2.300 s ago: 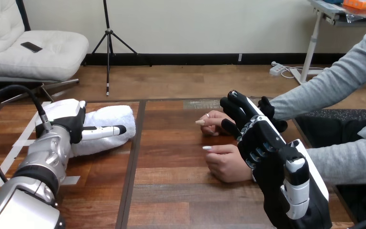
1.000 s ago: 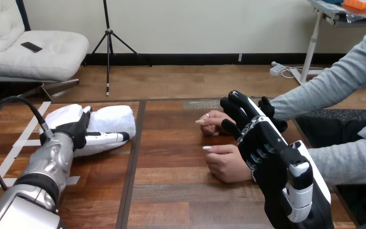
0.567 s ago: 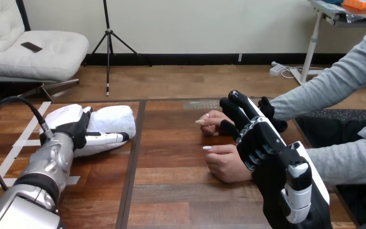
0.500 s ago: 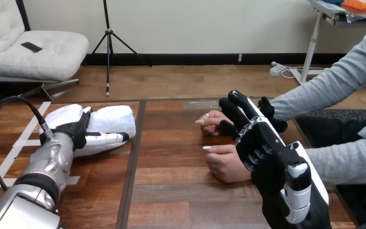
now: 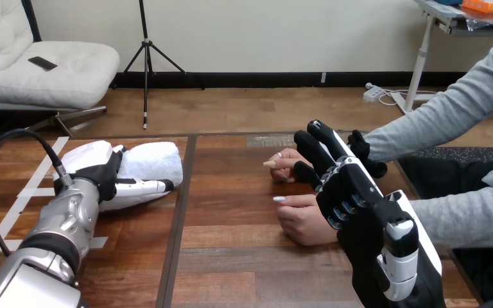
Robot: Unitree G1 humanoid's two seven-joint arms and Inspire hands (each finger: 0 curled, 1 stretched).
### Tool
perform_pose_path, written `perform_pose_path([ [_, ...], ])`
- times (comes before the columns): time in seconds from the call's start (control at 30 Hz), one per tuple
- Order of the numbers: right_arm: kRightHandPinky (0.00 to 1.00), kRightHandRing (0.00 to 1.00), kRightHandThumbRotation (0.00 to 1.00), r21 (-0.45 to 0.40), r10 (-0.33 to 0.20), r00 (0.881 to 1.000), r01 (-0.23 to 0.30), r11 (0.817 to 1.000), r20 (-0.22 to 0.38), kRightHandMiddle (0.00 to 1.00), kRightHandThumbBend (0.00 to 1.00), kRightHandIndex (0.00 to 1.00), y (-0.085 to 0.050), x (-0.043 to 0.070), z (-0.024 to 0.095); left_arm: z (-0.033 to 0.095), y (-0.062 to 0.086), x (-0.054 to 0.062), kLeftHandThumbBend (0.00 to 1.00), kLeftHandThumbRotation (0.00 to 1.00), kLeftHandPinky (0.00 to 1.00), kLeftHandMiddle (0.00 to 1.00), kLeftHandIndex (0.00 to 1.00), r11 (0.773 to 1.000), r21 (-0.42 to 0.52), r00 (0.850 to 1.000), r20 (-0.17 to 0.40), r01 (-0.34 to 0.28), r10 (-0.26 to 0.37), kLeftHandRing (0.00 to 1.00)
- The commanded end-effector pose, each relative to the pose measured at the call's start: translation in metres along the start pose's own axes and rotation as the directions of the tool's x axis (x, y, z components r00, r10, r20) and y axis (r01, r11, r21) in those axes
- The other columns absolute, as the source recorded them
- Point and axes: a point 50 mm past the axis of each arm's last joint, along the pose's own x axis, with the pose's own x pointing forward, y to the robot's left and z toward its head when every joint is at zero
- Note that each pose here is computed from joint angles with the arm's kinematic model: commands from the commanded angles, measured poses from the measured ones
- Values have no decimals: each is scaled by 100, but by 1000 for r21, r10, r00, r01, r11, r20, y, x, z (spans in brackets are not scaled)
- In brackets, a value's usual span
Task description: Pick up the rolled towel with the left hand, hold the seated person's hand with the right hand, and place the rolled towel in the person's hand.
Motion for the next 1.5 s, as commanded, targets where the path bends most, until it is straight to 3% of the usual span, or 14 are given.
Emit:
perform_pose_path([
  [0.0, 100, 100, 100, -22, 3, 994, -1, 1000, 105, 95, 91, 96, 0, 9, 15, 12, 7, 2, 78, 75, 99, 97, 95, 1000, -2, 999, 44, -16, 17, 97],
  [0.33, 100, 100, 100, -17, -4, 994, 6, 1000, 105, 95, 92, 96, 0, 8, 15, 11, 3, 1, 72, 74, 100, 99, 97, 1000, 8, 999, 41, 1, -1, 99],
  [0.7, 100, 100, 100, -13, -6, 994, 7, 1000, 109, 95, 92, 96, 1, 8, 15, 11, -1, 1, 74, 77, 100, 98, 96, 999, 32, 999, 45, 4, -6, 99],
  [1.47, 100, 100, 100, -18, -13, 993, 15, 1000, 120, 95, 91, 96, 2, 7, 15, 10, -9, -3, 76, 81, 98, 96, 94, 999, 42, 993, 113, -20, 15, 96],
])
